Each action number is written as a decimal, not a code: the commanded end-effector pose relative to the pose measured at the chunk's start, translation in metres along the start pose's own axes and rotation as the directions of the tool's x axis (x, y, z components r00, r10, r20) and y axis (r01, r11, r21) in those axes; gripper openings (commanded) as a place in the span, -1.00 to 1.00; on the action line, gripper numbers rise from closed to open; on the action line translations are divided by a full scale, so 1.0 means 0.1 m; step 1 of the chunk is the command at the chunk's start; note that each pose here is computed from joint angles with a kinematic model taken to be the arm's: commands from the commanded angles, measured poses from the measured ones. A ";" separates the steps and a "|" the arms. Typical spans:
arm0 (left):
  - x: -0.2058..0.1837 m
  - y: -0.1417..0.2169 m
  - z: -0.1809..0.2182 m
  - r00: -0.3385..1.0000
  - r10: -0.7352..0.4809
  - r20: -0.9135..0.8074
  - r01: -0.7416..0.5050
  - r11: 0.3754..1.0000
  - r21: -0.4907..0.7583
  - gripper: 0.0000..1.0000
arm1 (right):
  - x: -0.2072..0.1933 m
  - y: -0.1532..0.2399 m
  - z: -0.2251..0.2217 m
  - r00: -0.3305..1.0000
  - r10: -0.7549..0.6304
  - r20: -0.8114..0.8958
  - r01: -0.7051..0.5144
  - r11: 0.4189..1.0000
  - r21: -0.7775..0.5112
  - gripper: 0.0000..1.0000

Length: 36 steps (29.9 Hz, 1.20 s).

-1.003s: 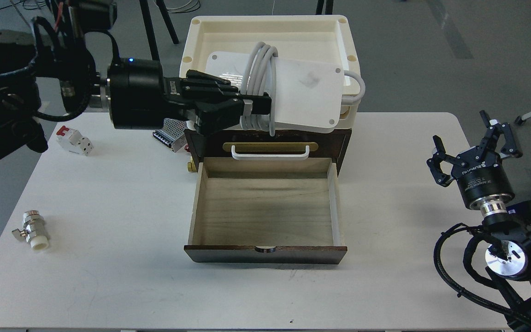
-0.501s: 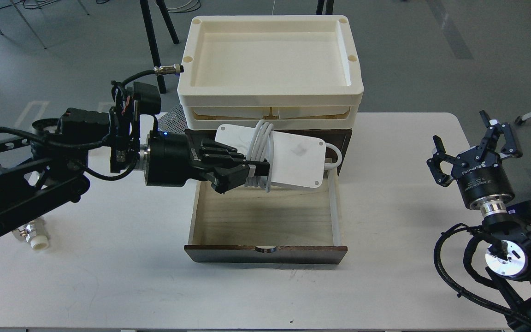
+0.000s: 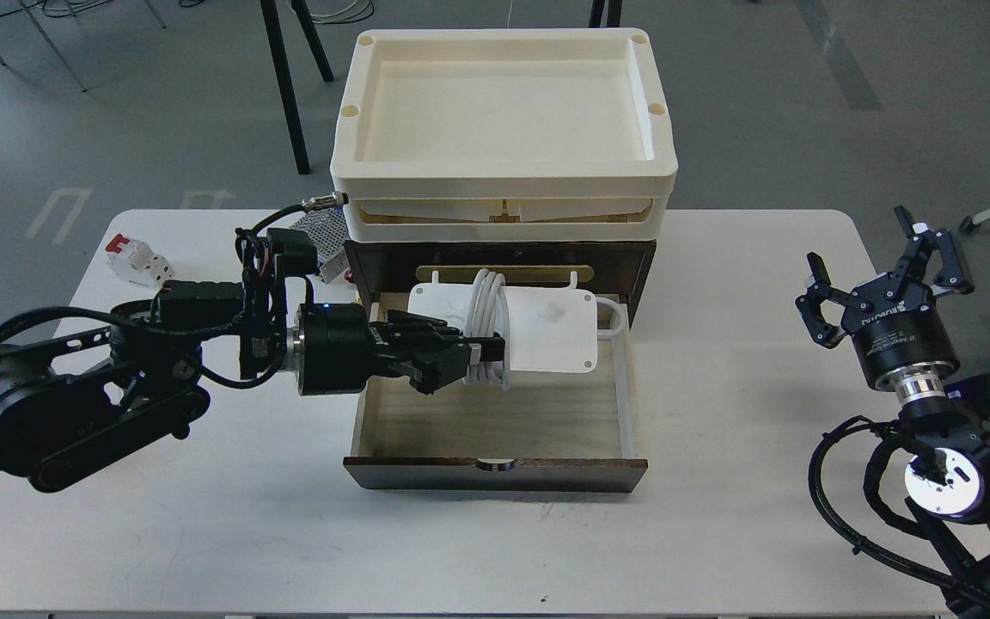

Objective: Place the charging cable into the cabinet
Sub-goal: 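Carry the cable with the left gripper over the open drawer, then lower the cable into the drawer with the left gripper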

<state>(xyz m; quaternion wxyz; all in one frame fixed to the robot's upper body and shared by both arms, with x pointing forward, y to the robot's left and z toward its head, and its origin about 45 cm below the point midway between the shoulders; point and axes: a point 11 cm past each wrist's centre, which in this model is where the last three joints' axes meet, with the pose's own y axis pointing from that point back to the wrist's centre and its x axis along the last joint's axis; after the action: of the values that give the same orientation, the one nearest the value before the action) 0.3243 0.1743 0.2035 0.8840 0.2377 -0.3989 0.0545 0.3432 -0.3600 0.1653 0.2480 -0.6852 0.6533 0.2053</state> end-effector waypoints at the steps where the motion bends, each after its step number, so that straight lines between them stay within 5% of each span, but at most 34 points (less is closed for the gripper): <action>1: -0.12 -0.05 -0.13 1.000 0.006 -0.027 -0.005 1.000 0.029 -0.95 | 0.00 0.00 0.00 1.000 0.000 0.000 0.000 1.000 0.000 0.99; 27: -0.71 -0.64 -0.26 0.995 -0.035 -0.094 0.040 0.998 0.043 -0.92 | 0.00 0.00 0.00 1.000 0.000 0.000 0.000 1.000 0.000 0.99; 36: -0.72 -0.68 -0.35 0.995 -0.003 -0.101 0.010 0.997 0.074 -0.58 | 0.00 0.00 0.00 1.000 0.000 0.000 0.000 1.000 0.000 0.99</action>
<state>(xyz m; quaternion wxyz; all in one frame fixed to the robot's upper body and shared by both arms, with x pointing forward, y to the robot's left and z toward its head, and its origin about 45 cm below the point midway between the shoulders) 0.3182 0.1377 0.1049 0.8935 0.2697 -0.3511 0.0752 0.3432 -0.3599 0.1653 0.2481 -0.6852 0.6533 0.2053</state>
